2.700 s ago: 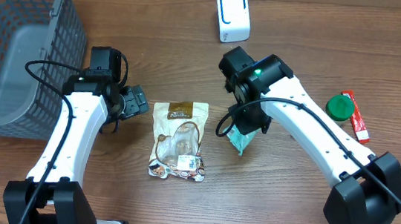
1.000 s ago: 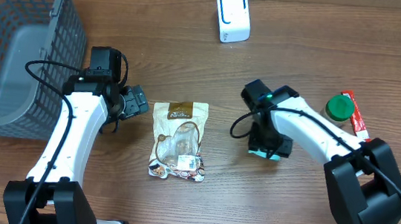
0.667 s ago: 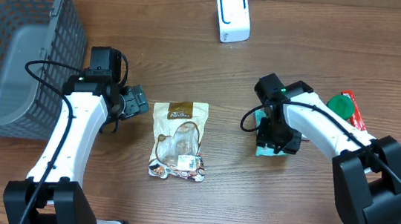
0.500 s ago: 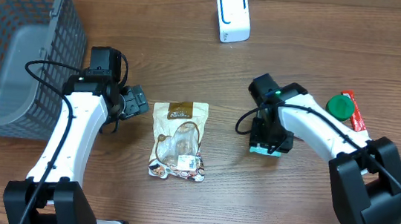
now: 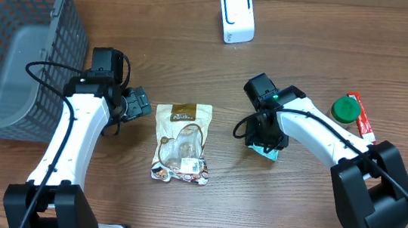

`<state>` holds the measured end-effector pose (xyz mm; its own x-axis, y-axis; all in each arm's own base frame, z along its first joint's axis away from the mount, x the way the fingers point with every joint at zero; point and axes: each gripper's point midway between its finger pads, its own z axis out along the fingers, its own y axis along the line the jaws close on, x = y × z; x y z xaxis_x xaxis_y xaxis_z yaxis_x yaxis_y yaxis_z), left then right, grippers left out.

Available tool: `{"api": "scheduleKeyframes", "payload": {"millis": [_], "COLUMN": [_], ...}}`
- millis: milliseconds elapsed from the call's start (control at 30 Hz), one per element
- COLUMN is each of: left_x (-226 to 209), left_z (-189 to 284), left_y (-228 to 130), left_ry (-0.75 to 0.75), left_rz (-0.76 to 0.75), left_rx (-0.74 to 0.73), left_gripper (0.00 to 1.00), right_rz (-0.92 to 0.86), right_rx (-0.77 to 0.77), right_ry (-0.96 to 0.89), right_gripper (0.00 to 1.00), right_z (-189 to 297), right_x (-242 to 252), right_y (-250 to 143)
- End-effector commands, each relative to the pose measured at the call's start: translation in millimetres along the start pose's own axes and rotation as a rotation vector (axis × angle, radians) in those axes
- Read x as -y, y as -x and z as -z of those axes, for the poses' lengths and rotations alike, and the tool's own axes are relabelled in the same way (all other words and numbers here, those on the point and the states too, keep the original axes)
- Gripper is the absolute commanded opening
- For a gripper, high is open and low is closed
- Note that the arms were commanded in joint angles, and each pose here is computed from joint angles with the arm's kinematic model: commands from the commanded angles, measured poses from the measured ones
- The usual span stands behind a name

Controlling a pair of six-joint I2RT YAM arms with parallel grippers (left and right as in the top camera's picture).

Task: Scan the item barcode
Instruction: 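Open the right gripper and release the wipes pack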

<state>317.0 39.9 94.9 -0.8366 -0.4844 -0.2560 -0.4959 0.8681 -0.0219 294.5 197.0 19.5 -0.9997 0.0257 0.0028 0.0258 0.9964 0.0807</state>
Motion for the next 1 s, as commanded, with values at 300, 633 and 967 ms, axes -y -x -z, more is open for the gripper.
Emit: {"api": "scheduleKeyframes", "payload": {"millis": [300,633,967], "left_x": [0,0,0], "left_z": [4,4,4], "left_y": [6,6,6], "left_ry": [0.003,0.002,0.003], "left_rz": [-0.008,-0.008,-0.008], "left_rx": [0.02,0.021,0.02], "left_gripper": [1.0,1.0,1.0], "right_rz": [-0.035,-0.143,-0.187], "right_rx": [0.213,0.247,0.192], "right_ry": [0.135,0.021,-0.189], "right_gripper": [0.26,0.18,0.19], "right_z": [25,4,9], "right_x": [-33,-7,55], "right_y": [50,52,40]}}
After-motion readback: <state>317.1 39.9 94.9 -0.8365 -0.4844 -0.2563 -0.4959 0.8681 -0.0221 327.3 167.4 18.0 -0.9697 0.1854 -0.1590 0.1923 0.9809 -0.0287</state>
